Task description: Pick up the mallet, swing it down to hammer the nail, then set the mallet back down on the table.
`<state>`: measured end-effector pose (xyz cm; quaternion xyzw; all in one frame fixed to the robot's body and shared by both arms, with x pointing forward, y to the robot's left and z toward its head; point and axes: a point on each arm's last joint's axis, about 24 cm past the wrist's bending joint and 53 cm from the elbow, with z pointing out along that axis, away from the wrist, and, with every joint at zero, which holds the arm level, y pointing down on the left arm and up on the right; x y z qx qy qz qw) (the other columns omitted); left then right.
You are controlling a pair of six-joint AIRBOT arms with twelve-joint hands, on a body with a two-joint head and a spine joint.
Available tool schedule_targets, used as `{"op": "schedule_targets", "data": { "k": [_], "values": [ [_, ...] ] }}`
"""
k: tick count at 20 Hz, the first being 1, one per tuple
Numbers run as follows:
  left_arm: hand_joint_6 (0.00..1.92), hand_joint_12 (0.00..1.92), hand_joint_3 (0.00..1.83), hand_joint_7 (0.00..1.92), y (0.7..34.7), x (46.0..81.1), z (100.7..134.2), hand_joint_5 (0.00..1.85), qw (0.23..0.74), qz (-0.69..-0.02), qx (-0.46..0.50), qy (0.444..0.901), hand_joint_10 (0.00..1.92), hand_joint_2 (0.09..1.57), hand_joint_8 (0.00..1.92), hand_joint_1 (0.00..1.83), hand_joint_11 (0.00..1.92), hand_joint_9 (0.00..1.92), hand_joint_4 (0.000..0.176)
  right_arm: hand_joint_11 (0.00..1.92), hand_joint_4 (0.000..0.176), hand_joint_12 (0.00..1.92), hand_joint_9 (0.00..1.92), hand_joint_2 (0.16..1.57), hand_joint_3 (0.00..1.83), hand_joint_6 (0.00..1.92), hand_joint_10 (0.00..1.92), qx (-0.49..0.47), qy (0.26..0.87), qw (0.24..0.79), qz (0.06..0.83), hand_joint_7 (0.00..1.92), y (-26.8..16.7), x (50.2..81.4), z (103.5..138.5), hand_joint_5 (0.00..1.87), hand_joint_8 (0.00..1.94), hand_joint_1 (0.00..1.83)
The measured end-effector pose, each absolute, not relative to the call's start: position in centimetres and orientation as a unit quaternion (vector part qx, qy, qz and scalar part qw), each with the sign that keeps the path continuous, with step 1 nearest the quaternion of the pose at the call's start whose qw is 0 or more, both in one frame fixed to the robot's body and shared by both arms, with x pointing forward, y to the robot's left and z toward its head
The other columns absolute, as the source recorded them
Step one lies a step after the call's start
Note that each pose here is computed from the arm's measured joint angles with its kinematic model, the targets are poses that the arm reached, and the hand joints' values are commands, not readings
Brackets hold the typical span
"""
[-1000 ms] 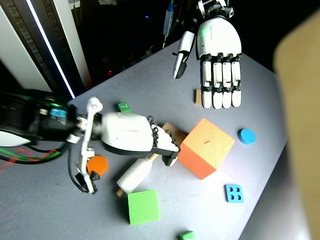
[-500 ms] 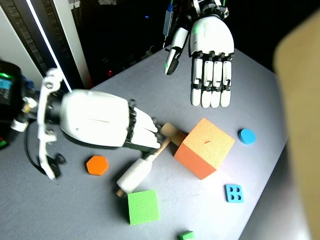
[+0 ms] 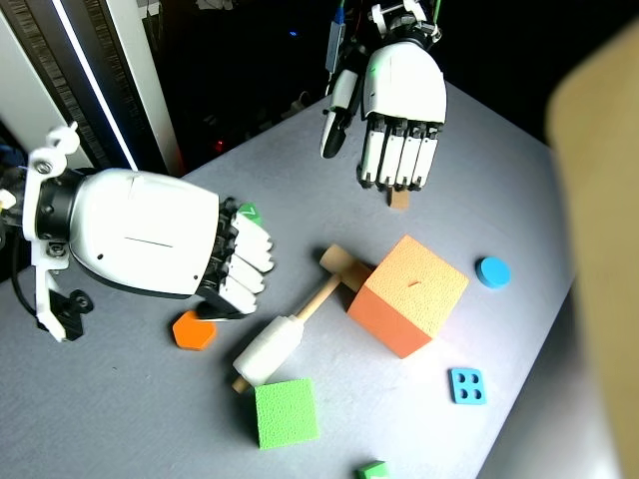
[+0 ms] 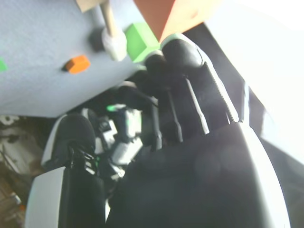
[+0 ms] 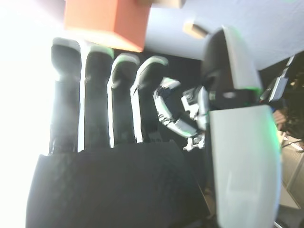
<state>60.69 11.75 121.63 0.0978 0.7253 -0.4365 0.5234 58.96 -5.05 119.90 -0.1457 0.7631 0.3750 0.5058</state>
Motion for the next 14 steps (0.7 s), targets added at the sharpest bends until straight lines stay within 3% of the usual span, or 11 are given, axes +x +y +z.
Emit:
{"op": "schedule_targets", "data": {
  "k": [1,2,3,4,6,10,14],
  "values": [
    [1.92,1.92,0.02,1.58,11.5,60.6,121.7,1.41,0.523,-0.439,0.098,0.724,1.92,1.32,1.92,0.00,1.57,1.59,0.175,1.73,0.036,1.92,1.70,1.28,0.02,1.92,1.92,-0.146,0.760,0.509,0.376,1.70,-5.0,59.0,120.1,1.67,1.94,0.18],
    [1.92,1.92,0.02,1.63,11.3,60.4,121.8,1.47,0.521,-0.443,0.099,0.723,1.92,1.42,1.92,0.39,1.63,1.65,0.176,1.75,0.085,1.92,1.71,1.46,0.03,1.92,1.92,-0.146,0.759,0.511,0.376,1.70,-5.0,59.0,120.2,1.65,1.94,0.31],
    [1.92,1.92,0.00,1.63,11.0,60.2,121.8,1.50,0.520,-0.445,0.101,0.722,1.92,1.44,1.92,0.85,1.70,1.68,0.176,1.79,0.154,1.92,1.73,1.50,0.02,1.92,1.92,-0.145,0.757,0.513,0.377,1.70,-5.0,59.1,120.3,1.61,1.94,0.66],
    [1.92,1.92,0.00,1.63,10.6,59.9,121.8,1.53,0.518,-0.448,0.104,0.721,1.92,1.44,1.92,1.07,1.73,1.70,0.176,1.80,0.172,1.92,1.73,1.50,0.01,1.92,1.92,-0.145,0.756,0.515,0.377,1.69,-5.0,59.1,120.4,1.60,1.94,0.81],
    [1.92,1.92,0.00,1.61,10.3,59.7,121.8,1.56,0.519,-0.448,0.110,0.719,1.92,1.44,1.92,1.16,1.70,1.67,0.176,1.77,0.176,1.92,1.73,1.49,0.00,1.92,1.92,-0.148,0.756,0.517,0.374,1.69,-5.1,59.1,120.3,1.59,1.94,0.86],
    [1.92,1.92,0.01,1.64,9.6,59.2,122.0,1.55,0.518,-0.454,0.115,0.716,1.92,1.46,1.92,1.03,1.56,1.64,0.176,1.65,0.176,1.92,1.65,1.50,0.00,1.92,1.92,-0.150,0.756,0.516,0.373,1.63,-5.1,59.1,120.2,1.52,1.94,0.82],
    [1.92,1.92,0.02,1.59,9.6,59.2,122.0,1.49,0.518,-0.454,0.116,0.716,1.92,1.49,1.92,0.94,1.50,1.59,0.176,1.68,0.176,1.92,1.66,1.51,0.00,1.92,1.92,-0.156,0.751,0.524,0.369,1.63,-5.1,59.2,120.5,1.55,1.94,0.84]
  ]
}}
